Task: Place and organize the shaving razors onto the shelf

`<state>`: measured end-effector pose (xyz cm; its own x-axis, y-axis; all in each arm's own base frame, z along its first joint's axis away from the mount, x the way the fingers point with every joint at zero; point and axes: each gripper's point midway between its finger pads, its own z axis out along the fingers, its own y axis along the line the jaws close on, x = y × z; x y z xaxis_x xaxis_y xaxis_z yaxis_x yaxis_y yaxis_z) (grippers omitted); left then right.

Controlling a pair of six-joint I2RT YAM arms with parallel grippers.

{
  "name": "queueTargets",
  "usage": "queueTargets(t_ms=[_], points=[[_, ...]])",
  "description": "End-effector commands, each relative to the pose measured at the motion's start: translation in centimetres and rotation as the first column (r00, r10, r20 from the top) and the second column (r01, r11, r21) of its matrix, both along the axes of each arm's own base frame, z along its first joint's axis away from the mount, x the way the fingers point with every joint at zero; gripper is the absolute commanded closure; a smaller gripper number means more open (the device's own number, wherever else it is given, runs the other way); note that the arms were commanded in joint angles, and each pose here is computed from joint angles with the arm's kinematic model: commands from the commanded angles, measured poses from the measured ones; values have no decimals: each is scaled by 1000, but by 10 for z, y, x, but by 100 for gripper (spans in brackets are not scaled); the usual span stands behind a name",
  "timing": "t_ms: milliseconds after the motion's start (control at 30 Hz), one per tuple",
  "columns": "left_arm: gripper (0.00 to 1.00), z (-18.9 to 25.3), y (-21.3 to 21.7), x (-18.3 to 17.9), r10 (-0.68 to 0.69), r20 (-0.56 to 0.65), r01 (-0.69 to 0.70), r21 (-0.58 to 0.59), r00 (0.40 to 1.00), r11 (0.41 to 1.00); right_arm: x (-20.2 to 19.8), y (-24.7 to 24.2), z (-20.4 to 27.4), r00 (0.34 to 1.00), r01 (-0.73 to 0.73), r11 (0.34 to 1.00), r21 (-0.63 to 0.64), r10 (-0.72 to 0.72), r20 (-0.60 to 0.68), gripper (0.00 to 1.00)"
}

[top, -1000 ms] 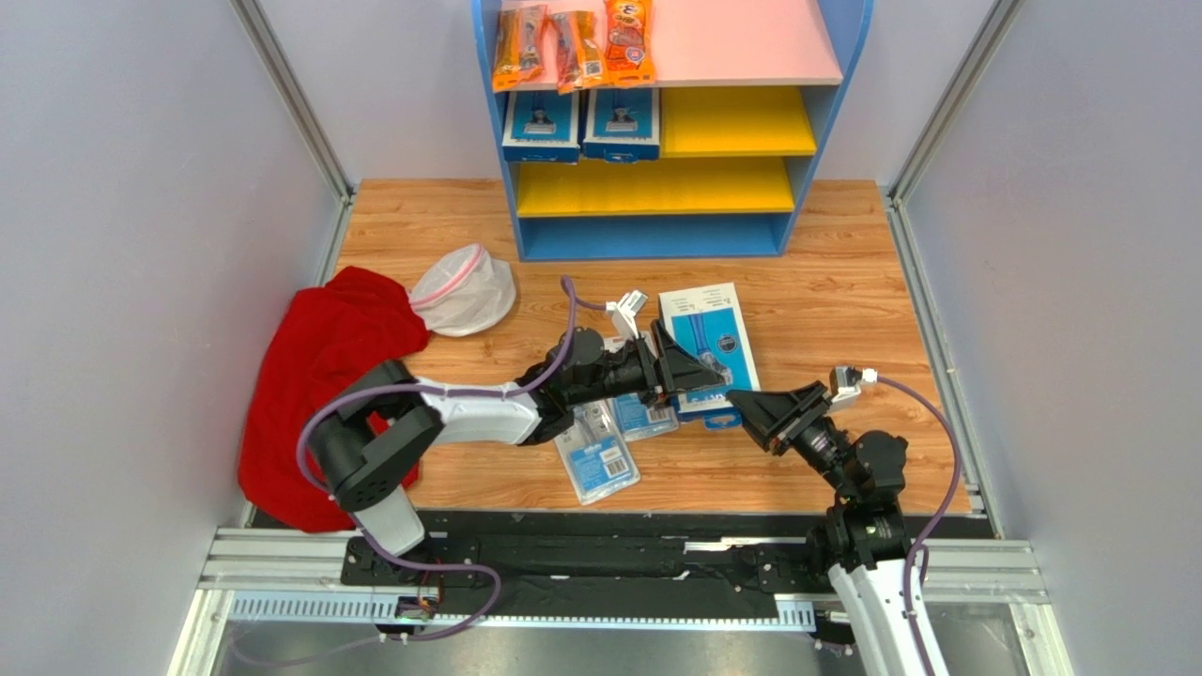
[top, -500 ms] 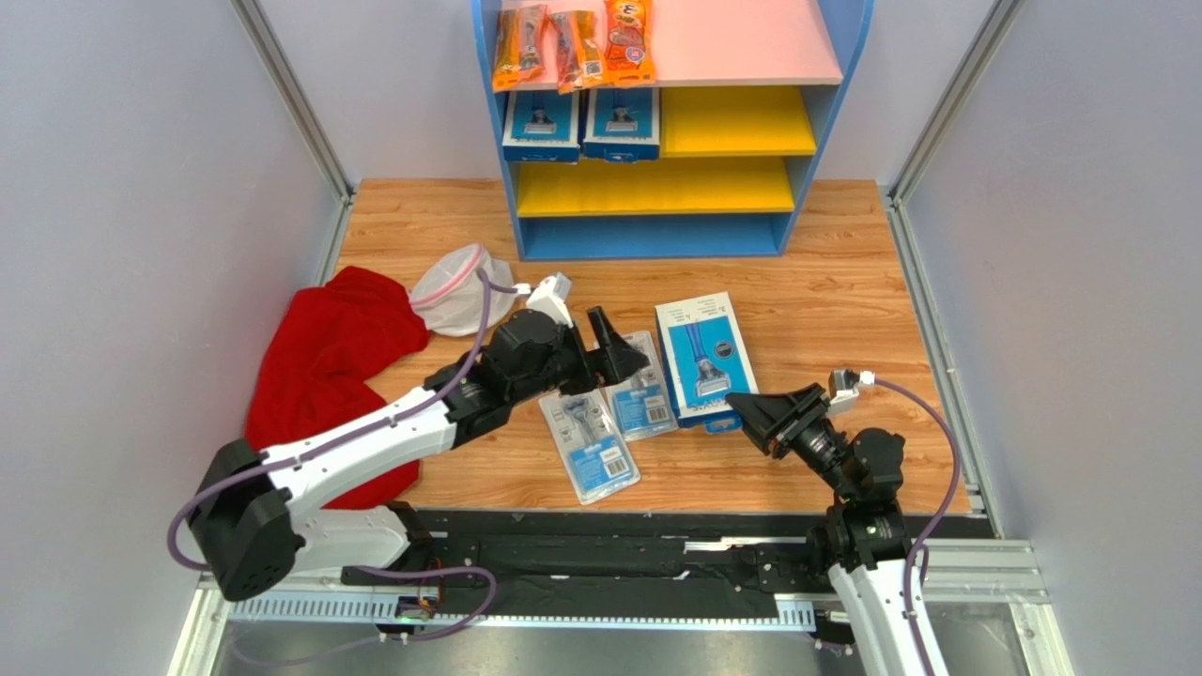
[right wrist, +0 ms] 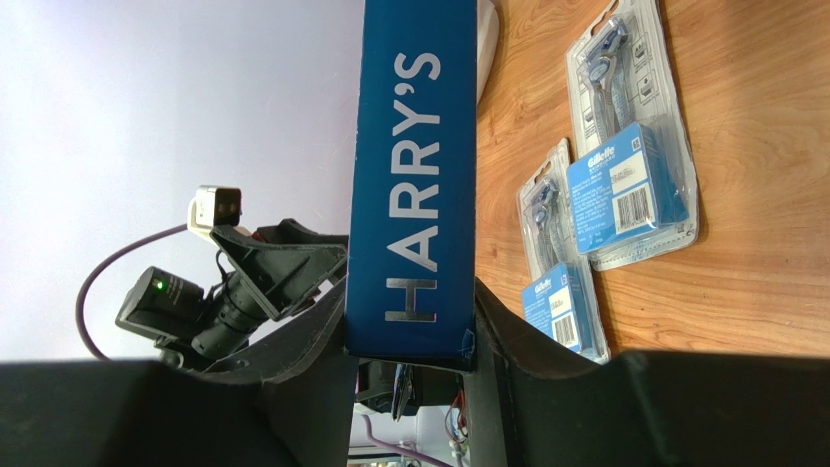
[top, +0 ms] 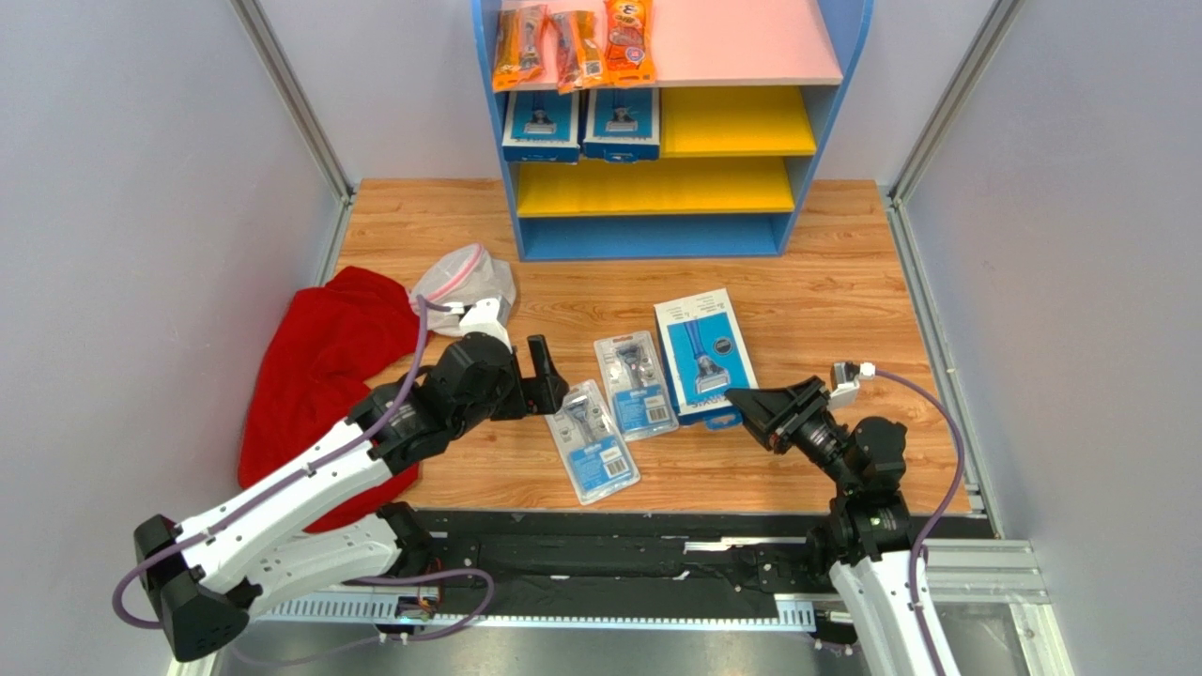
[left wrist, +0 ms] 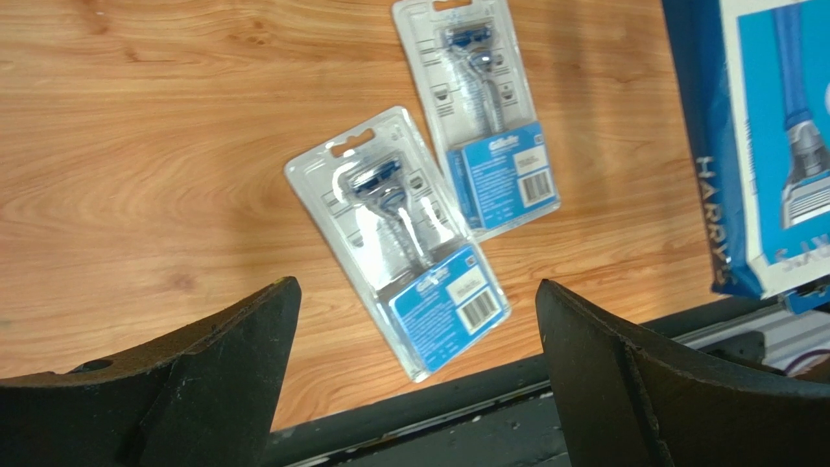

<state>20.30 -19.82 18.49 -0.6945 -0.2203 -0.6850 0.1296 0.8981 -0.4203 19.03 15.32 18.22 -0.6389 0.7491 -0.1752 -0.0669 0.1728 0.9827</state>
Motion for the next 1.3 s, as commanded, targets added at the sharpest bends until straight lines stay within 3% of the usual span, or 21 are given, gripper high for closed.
queueTargets(t_ms=[0, 400, 967, 1267], points=[[1, 0, 20, -7, -5, 5, 5, 80, 1000, 997, 7, 1, 54, 984, -3, 1000, -19, 7, 176, 100], [1, -42, 19, -26, -49, -96, 57, 86, 994, 995, 64, 8, 163, 931, 1, 996, -95, 34, 364, 100], [1, -20, 34, -35, -60, -57, 65, 91, 997, 994, 181, -28, 230, 902, 107, 992, -62, -71, 425, 100], [1, -15, 36, -37, -62, -46, 66, 80, 997, 995, 245, -33, 220, 929, 95, 995, -1, -88, 360, 100]])
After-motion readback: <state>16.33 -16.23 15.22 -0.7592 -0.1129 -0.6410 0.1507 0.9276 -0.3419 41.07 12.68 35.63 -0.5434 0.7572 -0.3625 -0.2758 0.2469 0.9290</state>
